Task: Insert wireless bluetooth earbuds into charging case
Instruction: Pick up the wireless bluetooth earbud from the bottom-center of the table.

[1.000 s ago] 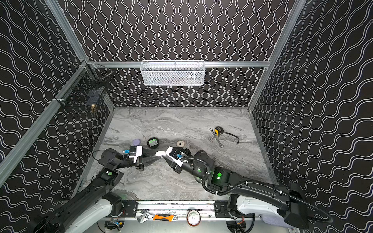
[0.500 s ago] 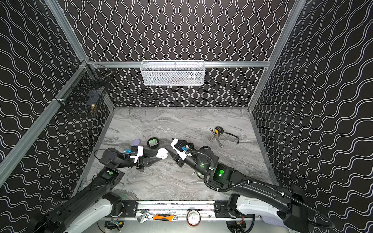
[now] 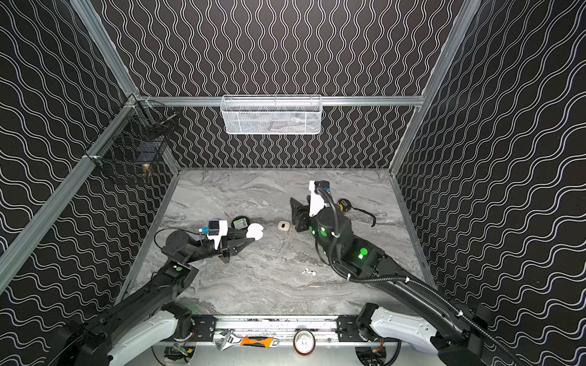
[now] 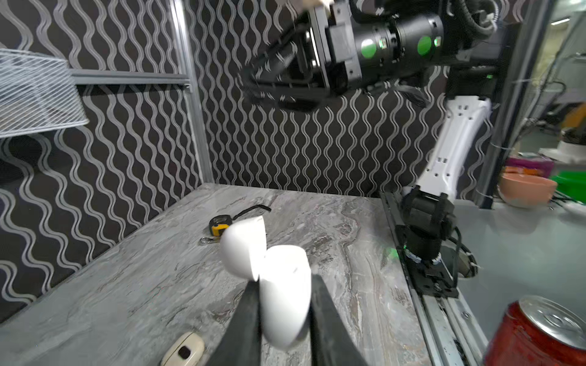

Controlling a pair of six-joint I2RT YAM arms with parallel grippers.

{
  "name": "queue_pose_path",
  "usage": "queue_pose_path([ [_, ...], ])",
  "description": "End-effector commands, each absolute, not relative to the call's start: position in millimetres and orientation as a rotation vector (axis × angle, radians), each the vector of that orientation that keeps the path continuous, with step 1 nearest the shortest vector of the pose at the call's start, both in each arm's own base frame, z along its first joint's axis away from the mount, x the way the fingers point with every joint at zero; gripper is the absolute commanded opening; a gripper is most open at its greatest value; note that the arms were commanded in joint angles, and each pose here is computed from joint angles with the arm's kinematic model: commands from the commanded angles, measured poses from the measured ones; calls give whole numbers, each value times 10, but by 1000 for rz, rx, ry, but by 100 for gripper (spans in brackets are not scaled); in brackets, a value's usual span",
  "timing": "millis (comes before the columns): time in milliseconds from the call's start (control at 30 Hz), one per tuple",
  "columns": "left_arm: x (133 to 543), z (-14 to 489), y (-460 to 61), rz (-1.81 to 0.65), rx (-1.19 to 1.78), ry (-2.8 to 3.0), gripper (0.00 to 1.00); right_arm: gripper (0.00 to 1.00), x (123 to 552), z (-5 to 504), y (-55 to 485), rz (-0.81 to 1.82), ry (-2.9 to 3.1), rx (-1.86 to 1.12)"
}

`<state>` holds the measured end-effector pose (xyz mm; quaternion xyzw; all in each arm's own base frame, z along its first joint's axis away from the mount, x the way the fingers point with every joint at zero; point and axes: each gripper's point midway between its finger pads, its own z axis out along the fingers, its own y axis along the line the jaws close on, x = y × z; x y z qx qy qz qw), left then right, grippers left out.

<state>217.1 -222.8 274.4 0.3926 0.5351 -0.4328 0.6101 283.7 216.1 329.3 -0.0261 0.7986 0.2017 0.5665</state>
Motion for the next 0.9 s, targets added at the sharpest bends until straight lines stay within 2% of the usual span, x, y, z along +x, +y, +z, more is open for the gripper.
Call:
queue_pose_path([
  [0, 2267, 2969, -1978, -1009, 766, 1174, 0, 57, 2610, 2323, 1751, 313, 2268, 110],
  [100, 2229, 2985, -1889, -1032, 757, 1148, 0, 54, 2404, 1728, 1693, 299, 2475, 105],
  [233, 2259, 2916, -1897, -1012, 773, 1188, 0, 50, 2113, 1210, 1830, 404, 2680, 146],
  [400, 2274, 2857, -1872, -948, 782, 1237, 0, 53, 2018, 969, 1978, 502, 2760, 211],
  [567, 2279, 2831, -1848, -897, 791, 1263, 0, 53, 1959, 738, 2003, 493, 2823, 260],
  [867, 2263, 2833, -1868, -919, 805, 1251, 0, 52, 1970, 588, 2137, 426, 2885, 176],
])
